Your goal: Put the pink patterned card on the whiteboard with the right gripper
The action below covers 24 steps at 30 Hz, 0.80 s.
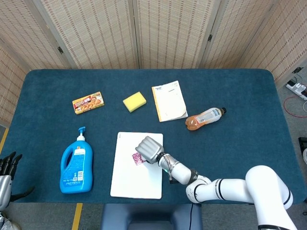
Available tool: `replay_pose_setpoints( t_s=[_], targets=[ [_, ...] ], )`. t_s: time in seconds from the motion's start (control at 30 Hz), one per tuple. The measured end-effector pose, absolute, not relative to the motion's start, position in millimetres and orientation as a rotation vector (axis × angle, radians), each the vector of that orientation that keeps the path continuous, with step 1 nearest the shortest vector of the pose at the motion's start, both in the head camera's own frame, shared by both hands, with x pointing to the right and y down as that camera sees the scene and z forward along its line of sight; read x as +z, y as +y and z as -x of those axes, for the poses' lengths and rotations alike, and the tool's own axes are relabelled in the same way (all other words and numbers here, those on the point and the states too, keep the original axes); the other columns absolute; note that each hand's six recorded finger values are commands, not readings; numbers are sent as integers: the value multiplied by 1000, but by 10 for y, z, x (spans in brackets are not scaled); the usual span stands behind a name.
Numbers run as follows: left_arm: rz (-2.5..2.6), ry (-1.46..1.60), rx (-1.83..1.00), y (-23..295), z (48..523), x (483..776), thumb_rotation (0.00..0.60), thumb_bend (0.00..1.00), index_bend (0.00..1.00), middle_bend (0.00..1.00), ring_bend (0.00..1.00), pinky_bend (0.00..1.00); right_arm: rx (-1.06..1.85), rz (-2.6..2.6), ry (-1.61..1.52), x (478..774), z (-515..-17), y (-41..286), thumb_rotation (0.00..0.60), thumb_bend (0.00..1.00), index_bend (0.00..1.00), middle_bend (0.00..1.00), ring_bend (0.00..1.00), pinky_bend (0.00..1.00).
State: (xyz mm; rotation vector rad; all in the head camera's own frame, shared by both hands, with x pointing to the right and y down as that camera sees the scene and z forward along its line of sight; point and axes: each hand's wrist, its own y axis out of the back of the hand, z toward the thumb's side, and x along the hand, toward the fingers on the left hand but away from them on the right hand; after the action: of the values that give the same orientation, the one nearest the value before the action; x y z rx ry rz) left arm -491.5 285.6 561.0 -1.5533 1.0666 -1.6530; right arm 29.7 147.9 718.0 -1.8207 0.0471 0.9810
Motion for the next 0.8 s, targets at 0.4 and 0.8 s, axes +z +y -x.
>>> replay_pose_setpoints(
  t_s=[0.4,0.8],
  targets=[
    [1556,1064,-1651,2855,4916,5612,600,175,44,0,0,0,996,1819,39,7189,-251,1461,538,331,271,906,1000,997],
    [1559,1067,-1627,2740,4873,5620,600,175,44,0,0,0,1021,1816,-114,6889,-629,1328,536,331,250,837,1000,982]
  ],
)
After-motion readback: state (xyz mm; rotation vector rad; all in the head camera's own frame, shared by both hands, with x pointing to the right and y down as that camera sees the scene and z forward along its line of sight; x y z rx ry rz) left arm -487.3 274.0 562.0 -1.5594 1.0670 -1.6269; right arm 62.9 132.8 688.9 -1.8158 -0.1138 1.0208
